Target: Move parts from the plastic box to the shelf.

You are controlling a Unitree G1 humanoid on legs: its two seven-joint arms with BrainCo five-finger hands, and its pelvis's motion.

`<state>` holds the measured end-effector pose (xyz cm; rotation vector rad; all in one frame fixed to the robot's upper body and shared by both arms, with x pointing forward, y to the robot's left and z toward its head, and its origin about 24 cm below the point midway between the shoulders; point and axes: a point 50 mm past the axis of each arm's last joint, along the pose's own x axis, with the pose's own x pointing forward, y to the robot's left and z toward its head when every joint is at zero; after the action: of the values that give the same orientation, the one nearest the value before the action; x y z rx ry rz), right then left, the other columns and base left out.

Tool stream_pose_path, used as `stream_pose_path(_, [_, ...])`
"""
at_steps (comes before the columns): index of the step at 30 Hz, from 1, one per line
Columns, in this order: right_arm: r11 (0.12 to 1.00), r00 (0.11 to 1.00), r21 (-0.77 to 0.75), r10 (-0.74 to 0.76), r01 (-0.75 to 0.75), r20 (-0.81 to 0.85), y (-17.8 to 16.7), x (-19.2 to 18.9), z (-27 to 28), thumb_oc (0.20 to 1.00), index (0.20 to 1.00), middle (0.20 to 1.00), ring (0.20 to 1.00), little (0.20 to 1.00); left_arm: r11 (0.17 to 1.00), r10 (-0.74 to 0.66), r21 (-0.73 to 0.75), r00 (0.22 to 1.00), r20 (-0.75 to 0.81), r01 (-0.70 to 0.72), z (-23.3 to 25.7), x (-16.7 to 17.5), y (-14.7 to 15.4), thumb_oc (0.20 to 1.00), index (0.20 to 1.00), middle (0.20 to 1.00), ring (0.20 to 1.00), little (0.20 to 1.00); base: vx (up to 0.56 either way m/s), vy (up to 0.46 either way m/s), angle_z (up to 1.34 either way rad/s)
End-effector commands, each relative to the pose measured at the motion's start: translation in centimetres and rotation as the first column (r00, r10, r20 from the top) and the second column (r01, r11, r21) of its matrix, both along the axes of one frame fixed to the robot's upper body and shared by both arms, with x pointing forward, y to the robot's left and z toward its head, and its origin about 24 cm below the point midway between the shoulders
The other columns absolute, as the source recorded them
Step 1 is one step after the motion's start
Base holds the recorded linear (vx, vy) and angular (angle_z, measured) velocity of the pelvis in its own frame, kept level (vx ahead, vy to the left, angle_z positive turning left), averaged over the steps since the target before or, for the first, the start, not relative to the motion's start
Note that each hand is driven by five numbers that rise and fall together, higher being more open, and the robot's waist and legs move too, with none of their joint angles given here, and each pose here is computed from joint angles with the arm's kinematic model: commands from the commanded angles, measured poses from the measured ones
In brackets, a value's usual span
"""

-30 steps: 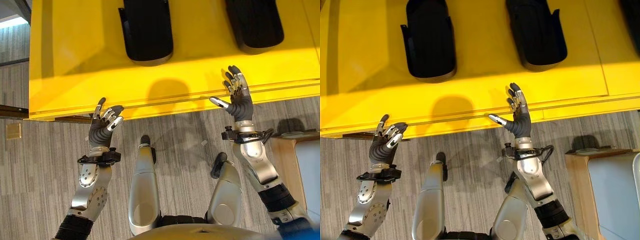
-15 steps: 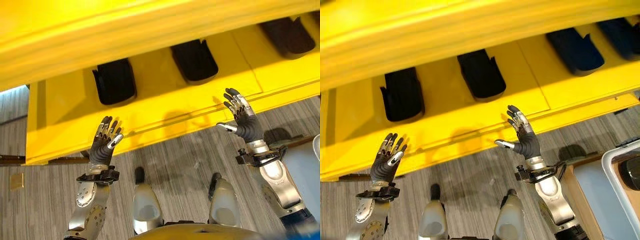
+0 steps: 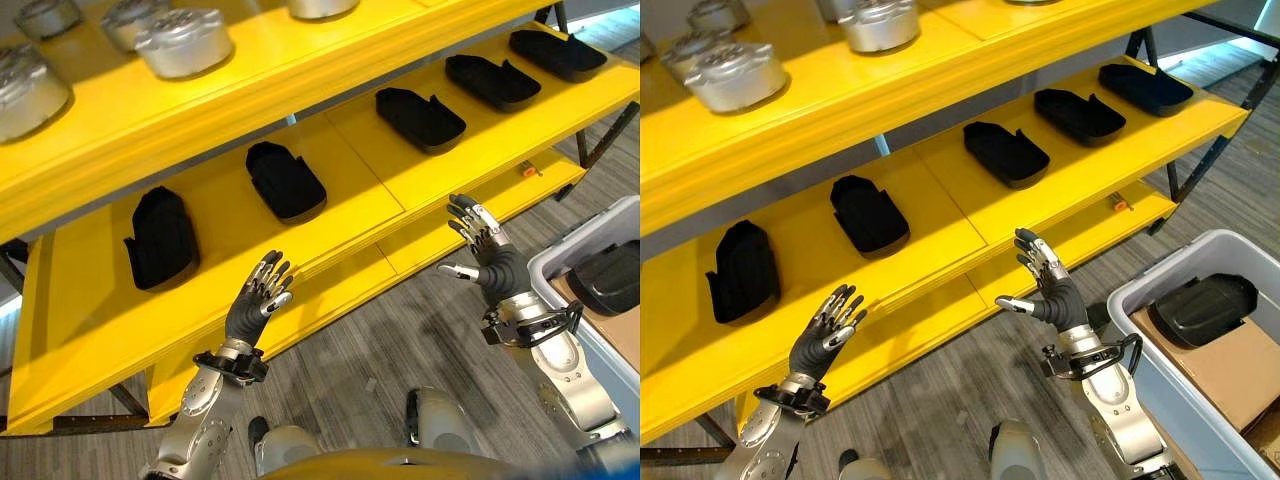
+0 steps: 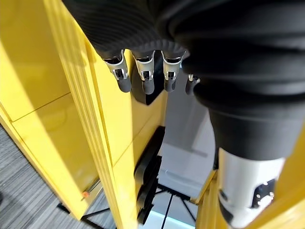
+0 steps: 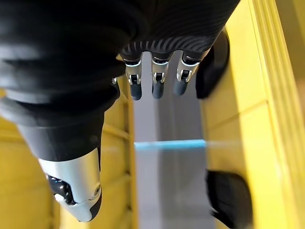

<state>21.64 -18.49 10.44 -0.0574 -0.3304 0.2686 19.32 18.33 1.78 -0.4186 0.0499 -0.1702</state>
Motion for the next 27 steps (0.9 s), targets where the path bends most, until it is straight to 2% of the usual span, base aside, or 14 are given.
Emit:
stream_pose_path(1, [0.998, 0.987, 0.062, 0.024, -0.034, 0.159, 0.4, -0.1, 2.7, 1.000, 1.000, 1.000, 1.000, 1.000, 1.000, -0.012, 0.008, 0.991, 0.136, 0.011, 2.5, 0.5, 0.6, 1.000, 1.000, 1.000, 1.000, 1.000, 0.08, -0.082, -0.48])
stream_pose_path(14, [0.991, 0.990, 0.096, 0.082, -0.093, 0.111, 1.6, 0.6, 1.6, 1.000, 1.000, 1.000, 1.000, 1.000, 1.000, -0.021, 0.023, 0.978, 0.206, 0.017, 3.1, 1.7, -0.8, 1.000, 1.000, 1.000, 1.000, 1.000, 0.08, -0.010, -0.96])
stream_pose_path(27, [0.982, 0.995, 0.167, 0.079, -0.089, 0.068, 3.2, 1.4, 0.7, 1.000, 1.000, 1.000, 1.000, 1.000, 0.998, 0.067, -0.019, 0.972, 0.226, -0.065, 3.6, 2.6, -0.5, 1.000, 1.000, 1.000, 1.000, 1.000, 0.12, 0.083, -0.81])
